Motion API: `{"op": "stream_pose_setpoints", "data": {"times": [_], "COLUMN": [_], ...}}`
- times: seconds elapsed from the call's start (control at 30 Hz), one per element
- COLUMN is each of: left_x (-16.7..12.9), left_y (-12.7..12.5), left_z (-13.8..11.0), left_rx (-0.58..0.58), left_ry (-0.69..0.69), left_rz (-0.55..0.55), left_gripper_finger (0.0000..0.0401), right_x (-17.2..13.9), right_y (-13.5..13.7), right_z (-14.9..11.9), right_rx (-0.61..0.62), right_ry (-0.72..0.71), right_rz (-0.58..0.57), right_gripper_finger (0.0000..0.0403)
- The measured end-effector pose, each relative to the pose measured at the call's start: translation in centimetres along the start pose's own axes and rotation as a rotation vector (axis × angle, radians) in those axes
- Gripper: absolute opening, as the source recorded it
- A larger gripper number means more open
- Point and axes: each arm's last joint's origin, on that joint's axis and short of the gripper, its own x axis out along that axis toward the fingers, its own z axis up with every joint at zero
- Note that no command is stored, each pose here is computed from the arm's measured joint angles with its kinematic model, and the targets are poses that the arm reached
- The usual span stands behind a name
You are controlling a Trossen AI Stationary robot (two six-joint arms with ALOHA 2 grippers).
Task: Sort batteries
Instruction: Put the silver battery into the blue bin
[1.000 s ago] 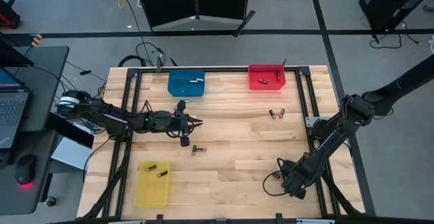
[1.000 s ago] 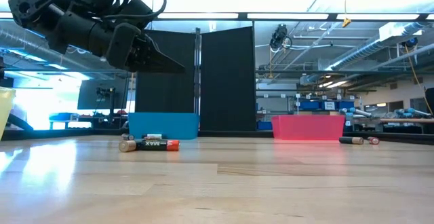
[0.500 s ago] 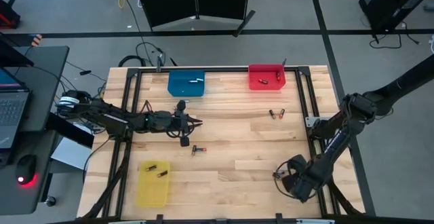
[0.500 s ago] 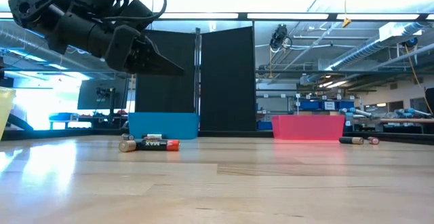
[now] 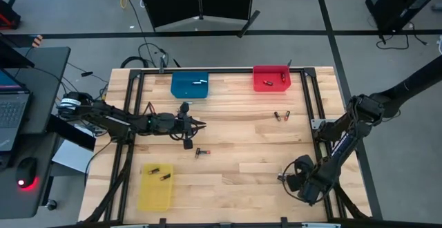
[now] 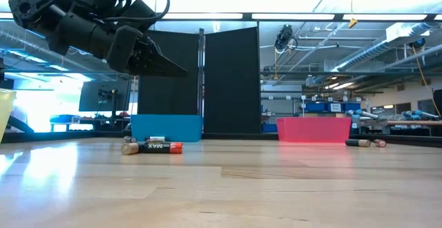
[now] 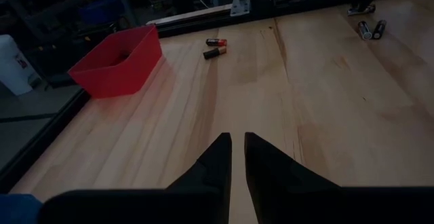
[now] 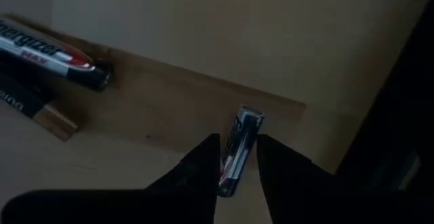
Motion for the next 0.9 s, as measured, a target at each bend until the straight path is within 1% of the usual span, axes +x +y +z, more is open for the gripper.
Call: {"op": "stream_pose_setpoints", "data": {"times": [0.23, 0.43, 0.57, 0.63, 0.73, 0.83, 0.9], "left_x": [0.0, 0.0, 0.0, 0.0, 0.2, 0.4, 0.4], "left_y": [0.0, 0.0, 0.0, 0.1, 0.8, 1.7, 2.2], "left_z": [0.0, 0.0, 0.0, -0.1, -0.2, -0.3, -0.3], "left_rx": [-0.014, -0.022, -0.062, -0.073, -0.118, -0.204, -0.259], "left_ry": [0.004, 0.005, 0.004, 0.005, 0.009, 0.002, -0.008], "left_rz": [-0.002, -0.003, -0.002, -0.01, -0.033, -0.073, -0.101], "left_gripper_finger": [0.0048, 0.0048, 0.0048, 0.0048, 0.0037, 0.0012, 0.0007], "right_x": [1.3, 1.3, 0.6, -0.2, -1.6, -2.7, -3.2], "right_y": [-0.5, -0.4, 0.1, 0.4, 0.8, 1.1, 1.4], "right_z": [0.7, 0.9, 0.7, 0.5, 0.6, 1.3, 2.2], "right_rx": [-0.015, -0.045, -0.114, -0.147, -0.199, -0.239, -0.276], "right_ry": [-0.017, -0.038, -0.052, -0.069, -0.151, -0.297, -0.422], "right_rz": [0.006, 0.022, 0.035, 0.077, 0.199, 0.322, 0.374], "right_gripper_finger": [0.0089, 0.006, 0.0059, 0.0059, 0.0059, 0.0059, 0.0059]}}
